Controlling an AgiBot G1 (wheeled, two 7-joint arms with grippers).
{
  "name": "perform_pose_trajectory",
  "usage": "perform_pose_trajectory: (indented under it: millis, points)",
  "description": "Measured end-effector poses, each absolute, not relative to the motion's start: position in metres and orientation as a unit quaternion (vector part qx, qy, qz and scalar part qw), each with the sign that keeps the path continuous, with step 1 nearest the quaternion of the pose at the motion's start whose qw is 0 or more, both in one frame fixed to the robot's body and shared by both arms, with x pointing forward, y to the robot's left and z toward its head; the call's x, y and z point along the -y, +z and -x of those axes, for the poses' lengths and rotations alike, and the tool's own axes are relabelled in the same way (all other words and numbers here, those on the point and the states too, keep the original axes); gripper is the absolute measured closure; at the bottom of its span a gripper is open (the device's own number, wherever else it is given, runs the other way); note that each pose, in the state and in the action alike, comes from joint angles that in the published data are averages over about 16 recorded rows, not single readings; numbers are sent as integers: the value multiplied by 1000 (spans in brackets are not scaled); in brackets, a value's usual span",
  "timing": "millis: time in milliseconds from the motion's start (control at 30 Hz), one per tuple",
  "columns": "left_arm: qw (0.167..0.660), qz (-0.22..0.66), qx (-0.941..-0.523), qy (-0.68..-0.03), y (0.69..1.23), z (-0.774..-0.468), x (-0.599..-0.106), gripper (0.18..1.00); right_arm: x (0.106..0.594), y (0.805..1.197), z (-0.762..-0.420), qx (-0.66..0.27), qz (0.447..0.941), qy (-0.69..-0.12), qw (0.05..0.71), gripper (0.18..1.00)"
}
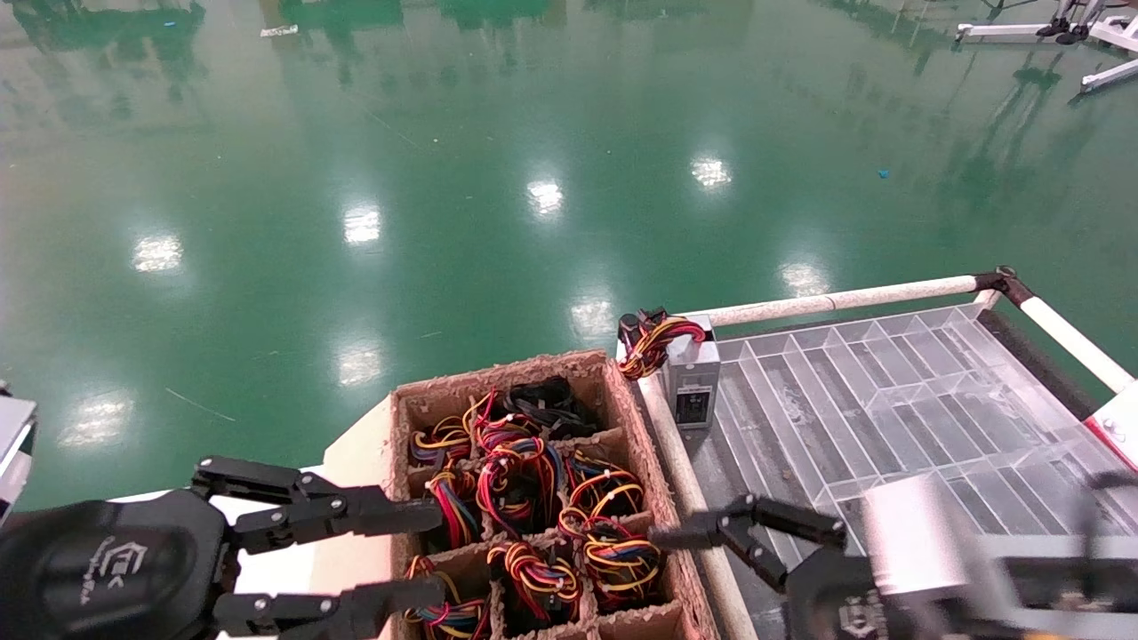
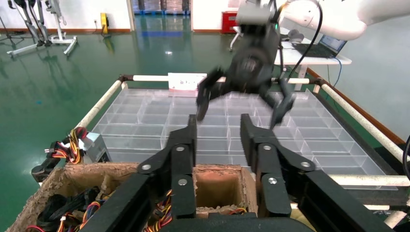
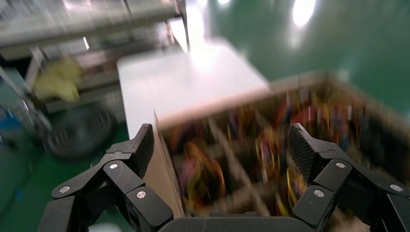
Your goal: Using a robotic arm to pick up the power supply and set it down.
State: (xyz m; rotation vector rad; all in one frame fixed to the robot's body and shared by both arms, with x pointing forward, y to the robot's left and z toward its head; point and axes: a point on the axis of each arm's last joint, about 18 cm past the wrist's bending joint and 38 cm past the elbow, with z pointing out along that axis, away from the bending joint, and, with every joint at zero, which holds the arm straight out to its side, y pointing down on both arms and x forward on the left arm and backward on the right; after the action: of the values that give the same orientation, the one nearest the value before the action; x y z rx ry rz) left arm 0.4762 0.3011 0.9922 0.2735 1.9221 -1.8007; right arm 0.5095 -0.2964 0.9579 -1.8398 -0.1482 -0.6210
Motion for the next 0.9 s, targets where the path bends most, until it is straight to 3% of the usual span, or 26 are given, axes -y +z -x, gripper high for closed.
perform_pose_trajectory:
  millis: [300, 500, 900]
  points:
    - [244, -100, -704, -659, 992, -476, -301, 873, 290, 945, -543, 39, 824, -297, 481, 179]
    - [244, -100, -704, -659, 992, -476, -301, 944, 279, 943, -562, 41, 835, -317, 447, 183]
    - [244, -100, -704, -659, 992, -476, -301, 992, 256, 940, -589, 51, 840, -343, 418, 257]
